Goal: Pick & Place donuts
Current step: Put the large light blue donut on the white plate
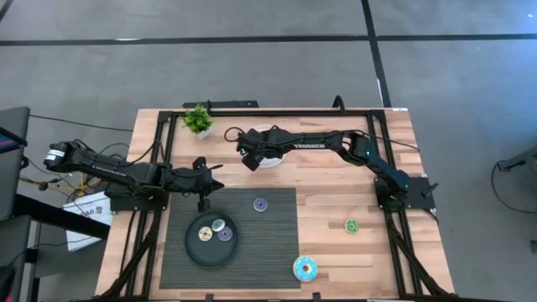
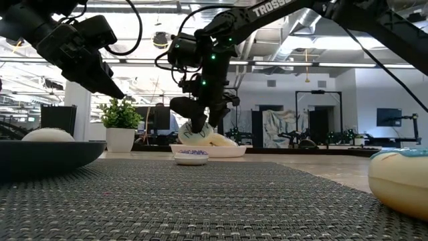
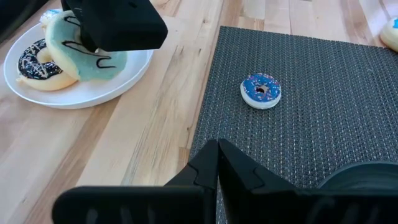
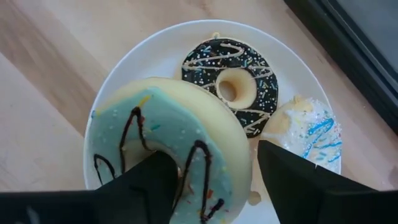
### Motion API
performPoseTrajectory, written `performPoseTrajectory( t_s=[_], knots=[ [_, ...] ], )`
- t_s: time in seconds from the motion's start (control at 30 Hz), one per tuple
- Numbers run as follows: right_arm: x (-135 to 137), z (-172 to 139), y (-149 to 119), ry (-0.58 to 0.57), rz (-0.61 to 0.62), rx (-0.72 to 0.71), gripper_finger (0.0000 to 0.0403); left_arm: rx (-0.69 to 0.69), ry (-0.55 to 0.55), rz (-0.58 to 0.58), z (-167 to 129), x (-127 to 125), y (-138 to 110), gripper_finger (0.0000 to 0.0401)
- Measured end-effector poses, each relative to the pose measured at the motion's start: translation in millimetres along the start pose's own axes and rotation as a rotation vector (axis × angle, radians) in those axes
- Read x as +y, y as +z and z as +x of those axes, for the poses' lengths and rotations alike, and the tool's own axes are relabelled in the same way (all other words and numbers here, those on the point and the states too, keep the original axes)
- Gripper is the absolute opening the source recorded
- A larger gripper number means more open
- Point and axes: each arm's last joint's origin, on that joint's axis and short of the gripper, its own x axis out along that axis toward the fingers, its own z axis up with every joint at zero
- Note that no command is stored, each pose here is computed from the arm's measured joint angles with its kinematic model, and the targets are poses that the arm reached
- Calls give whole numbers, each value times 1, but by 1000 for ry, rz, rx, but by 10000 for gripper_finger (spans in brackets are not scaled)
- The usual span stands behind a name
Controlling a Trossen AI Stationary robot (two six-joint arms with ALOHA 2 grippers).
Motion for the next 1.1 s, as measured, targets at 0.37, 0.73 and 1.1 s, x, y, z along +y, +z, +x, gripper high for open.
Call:
performPoseTrajectory(
  t_s=[0.37,0.73,1.1],
  knots=[
    [-1,0,-3,-2,-38,35,210,0,0,0,0,0,0,2],
    [1,-1,-3,30,-70,40,182,0,0,0,0,0,0,2],
    [1,-3,-3,76,-106,46,157,0,-1,0,0,0,0,2]
  ],
)
